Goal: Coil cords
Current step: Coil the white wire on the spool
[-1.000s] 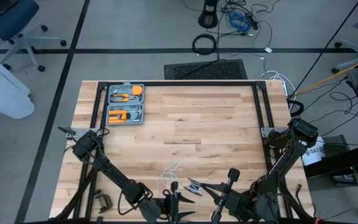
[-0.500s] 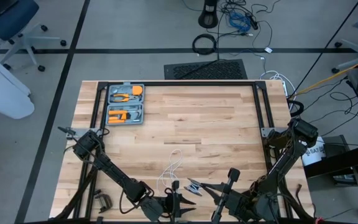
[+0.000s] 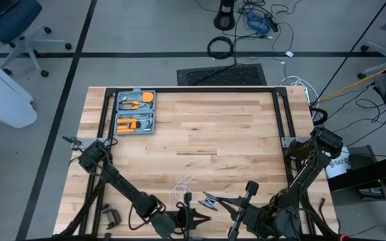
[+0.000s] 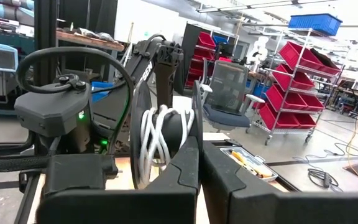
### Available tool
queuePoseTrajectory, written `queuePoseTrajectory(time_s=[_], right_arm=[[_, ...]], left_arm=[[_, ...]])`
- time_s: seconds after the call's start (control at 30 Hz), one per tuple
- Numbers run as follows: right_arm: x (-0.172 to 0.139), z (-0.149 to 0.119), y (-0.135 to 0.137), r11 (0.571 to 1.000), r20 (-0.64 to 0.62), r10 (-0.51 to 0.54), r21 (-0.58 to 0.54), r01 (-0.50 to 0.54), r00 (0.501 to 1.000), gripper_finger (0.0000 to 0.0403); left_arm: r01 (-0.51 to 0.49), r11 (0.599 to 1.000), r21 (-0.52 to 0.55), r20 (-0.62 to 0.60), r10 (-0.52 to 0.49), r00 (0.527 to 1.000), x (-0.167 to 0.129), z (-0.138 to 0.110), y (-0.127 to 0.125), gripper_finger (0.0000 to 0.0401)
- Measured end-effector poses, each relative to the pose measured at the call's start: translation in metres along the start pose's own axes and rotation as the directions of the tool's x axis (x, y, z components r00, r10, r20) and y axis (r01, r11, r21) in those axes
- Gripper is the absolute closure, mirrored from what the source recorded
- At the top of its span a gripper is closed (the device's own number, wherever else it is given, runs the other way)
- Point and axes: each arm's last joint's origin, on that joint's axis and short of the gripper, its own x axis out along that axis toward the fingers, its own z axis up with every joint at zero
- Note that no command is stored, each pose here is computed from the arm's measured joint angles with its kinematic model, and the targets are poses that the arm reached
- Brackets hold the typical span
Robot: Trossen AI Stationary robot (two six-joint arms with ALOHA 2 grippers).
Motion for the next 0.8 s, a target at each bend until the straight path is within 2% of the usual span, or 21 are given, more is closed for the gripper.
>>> queuePoseTrajectory(time_s=[0.17,0.33,0.53,0.8], right_arm=[[0.000,0.000,0.000,1.000,-0.001,0.000,0.008,0.000,1.000,0.0403],[-0.001,0.000,0.000,1.000,0.000,0.003,0.011,-0.003,1.000,0.0403],[-0.002,0.000,0.001,1.000,0.000,0.007,0.005,-0.007,1.000,0.0403],[-0.003,0.000,0.001,1.000,0.000,0.009,0.000,-0.009,1.000,0.0403]], left_arm=[[-0.025,0.999,0.032,-0.020,0.025,0.999,-0.006,0.014,0.006,0.0399],[-0.108,0.992,0.066,-0.107,0.115,0.988,-0.016,0.021,0.016,0.0399],[-0.186,0.979,0.080,-0.187,0.198,0.962,-0.024,0.017,0.024,0.0400],[-0.230,0.968,0.102,-0.207,0.247,0.947,-0.026,0.014,0.027,0.0400]])
